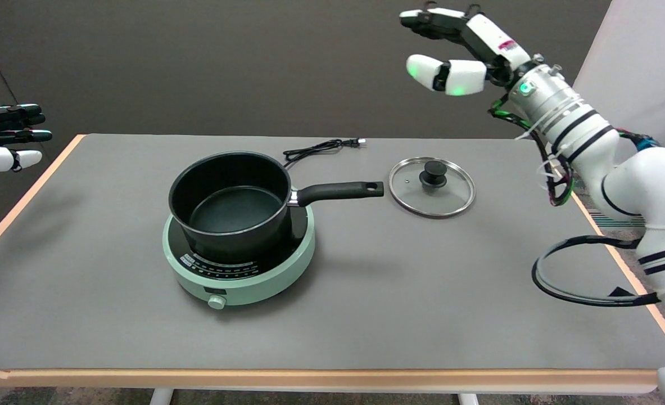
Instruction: Place the pot lid onto the table.
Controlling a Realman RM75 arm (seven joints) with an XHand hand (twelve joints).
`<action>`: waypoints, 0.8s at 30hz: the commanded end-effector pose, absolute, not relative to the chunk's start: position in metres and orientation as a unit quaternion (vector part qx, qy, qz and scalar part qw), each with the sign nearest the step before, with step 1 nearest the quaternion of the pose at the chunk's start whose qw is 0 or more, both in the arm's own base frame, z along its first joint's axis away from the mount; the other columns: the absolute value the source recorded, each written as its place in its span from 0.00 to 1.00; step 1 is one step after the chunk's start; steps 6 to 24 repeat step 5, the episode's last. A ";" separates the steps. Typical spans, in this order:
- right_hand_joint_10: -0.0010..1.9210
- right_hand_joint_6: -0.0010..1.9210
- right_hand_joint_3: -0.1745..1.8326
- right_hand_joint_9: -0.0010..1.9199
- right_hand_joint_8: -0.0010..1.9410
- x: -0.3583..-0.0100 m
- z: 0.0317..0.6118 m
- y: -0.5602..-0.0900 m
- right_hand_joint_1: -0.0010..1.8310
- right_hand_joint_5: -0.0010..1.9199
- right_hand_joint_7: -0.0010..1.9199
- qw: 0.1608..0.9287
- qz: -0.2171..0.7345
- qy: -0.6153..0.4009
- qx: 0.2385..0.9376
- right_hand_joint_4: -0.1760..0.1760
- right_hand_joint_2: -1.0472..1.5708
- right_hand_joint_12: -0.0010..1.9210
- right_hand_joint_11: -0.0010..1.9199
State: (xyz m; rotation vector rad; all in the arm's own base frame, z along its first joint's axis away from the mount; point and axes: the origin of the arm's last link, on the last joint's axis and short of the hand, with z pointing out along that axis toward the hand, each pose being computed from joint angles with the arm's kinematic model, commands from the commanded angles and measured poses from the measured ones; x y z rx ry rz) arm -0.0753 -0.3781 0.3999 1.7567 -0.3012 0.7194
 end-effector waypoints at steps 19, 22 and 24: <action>0.12 0.10 0.53 0.21 0.08 -0.049 0.290 -0.402 0.29 0.24 0.24 0.503 0.287 -0.075 0.812 0.79 0.61 0.29 0.13; 0.12 0.10 0.53 0.21 0.08 -0.049 0.290 -0.402 0.29 0.24 0.24 0.503 0.287 -0.075 0.812 0.79 0.61 0.29 0.13; 0.12 0.10 0.53 0.21 0.08 -0.049 0.290 -0.402 0.29 0.24 0.24 0.503 0.287 -0.075 0.812 0.79 0.61 0.29 0.13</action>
